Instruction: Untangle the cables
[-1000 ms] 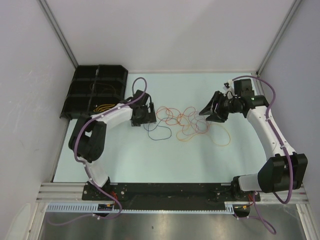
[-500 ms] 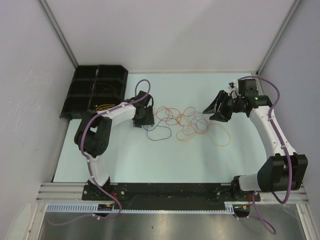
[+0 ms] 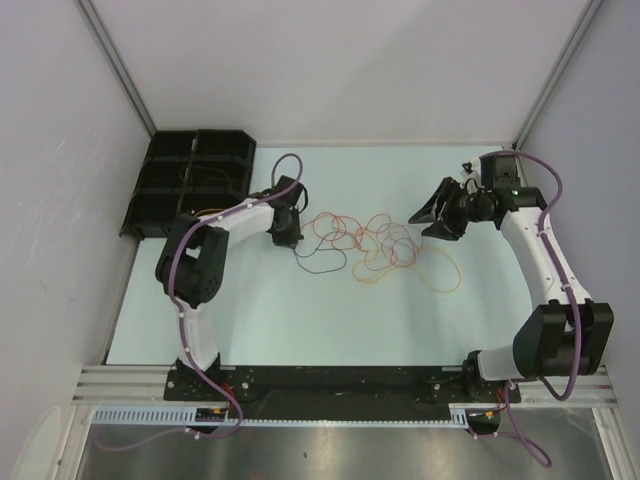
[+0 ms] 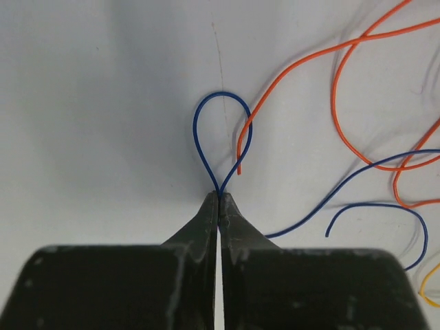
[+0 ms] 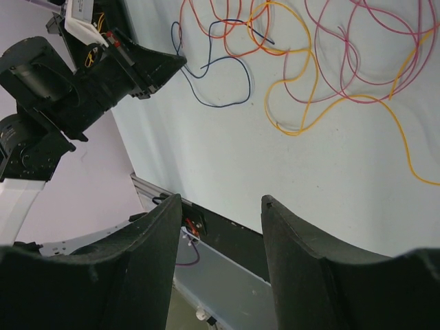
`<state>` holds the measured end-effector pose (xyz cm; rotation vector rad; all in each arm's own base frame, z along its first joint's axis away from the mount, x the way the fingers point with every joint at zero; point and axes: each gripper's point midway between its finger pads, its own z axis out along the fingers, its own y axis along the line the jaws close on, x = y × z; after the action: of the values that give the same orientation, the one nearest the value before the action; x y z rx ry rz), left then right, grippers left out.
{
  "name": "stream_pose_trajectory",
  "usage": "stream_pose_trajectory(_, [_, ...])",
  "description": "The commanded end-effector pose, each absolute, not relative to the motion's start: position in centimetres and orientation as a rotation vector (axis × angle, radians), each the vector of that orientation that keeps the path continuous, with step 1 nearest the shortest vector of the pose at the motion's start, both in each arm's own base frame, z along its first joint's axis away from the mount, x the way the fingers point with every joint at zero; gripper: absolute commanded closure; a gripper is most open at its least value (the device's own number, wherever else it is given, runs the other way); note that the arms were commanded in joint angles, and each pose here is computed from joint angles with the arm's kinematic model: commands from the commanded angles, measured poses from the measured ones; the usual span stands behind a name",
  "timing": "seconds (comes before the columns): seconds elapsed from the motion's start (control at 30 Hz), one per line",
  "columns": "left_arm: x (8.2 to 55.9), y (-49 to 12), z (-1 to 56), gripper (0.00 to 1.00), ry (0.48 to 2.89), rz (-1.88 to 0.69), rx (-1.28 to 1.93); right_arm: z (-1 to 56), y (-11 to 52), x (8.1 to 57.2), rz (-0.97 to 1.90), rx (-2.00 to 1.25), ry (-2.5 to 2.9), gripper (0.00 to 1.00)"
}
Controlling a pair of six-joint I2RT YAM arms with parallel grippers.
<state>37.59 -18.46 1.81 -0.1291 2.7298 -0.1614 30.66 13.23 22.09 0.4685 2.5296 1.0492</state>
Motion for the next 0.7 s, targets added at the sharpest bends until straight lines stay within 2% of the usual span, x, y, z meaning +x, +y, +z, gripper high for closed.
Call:
stream_pose_trajectory(0.0, [40.5,-17.2,4.9,1.0,2.645,-0.105,-0.122,24.0,13.5,31.5,1.086,0.414,2.486,0.46])
stream_pose_trajectory(0.2, [43.4,-15.2,13.4,1.0,2.487,-0.103,-0.224,24.5,14.0,32.1,1.128,0.405,2.463,0.46])
stream_pose_trajectory(0.67, [45.3,-8.3,31.4,1.0,2.115,-0.043,-0.389,25.7,16.1,33.4,1.144,0.291,2.472,0.47])
